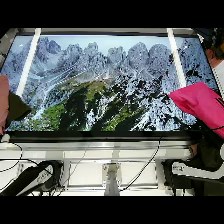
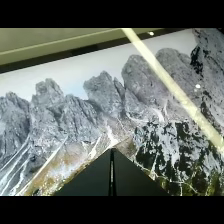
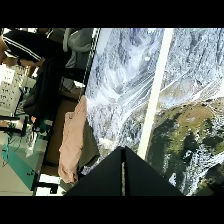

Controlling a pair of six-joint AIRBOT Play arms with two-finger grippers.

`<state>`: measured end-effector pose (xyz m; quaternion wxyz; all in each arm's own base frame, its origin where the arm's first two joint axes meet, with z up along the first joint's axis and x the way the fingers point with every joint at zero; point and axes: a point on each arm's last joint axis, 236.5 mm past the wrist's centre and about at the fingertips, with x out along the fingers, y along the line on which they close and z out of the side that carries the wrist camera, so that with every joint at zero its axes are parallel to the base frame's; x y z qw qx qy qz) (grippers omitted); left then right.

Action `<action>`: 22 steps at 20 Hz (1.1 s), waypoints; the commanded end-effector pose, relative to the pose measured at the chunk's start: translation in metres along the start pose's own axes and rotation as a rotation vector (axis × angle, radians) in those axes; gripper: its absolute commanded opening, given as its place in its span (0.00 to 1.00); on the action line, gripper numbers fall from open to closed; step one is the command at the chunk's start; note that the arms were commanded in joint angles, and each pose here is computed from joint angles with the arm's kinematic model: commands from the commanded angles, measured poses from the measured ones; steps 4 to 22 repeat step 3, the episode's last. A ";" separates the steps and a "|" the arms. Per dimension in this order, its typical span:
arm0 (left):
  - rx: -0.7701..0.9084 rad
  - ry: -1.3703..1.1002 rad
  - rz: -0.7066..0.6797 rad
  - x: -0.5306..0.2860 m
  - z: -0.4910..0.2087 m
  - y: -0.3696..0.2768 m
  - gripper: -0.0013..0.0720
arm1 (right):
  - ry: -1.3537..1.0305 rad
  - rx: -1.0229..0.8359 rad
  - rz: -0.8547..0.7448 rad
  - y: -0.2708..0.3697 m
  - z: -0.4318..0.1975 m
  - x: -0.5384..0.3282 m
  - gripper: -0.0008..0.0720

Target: Fold the clothes and pants, and hang the long-sleeved shirts on hangers.

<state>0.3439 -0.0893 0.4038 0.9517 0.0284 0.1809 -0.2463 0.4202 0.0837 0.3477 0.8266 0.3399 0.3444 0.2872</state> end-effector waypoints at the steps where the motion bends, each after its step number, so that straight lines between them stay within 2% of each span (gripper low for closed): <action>1: 0.000 0.000 0.001 0.000 0.000 0.000 0.03 | -0.001 -0.002 0.001 0.001 0.000 0.000 0.04; 22: 0.000 0.000 0.001 0.000 0.000 0.000 0.03 | -0.001 -0.002 0.001 0.001 0.000 0.000 0.04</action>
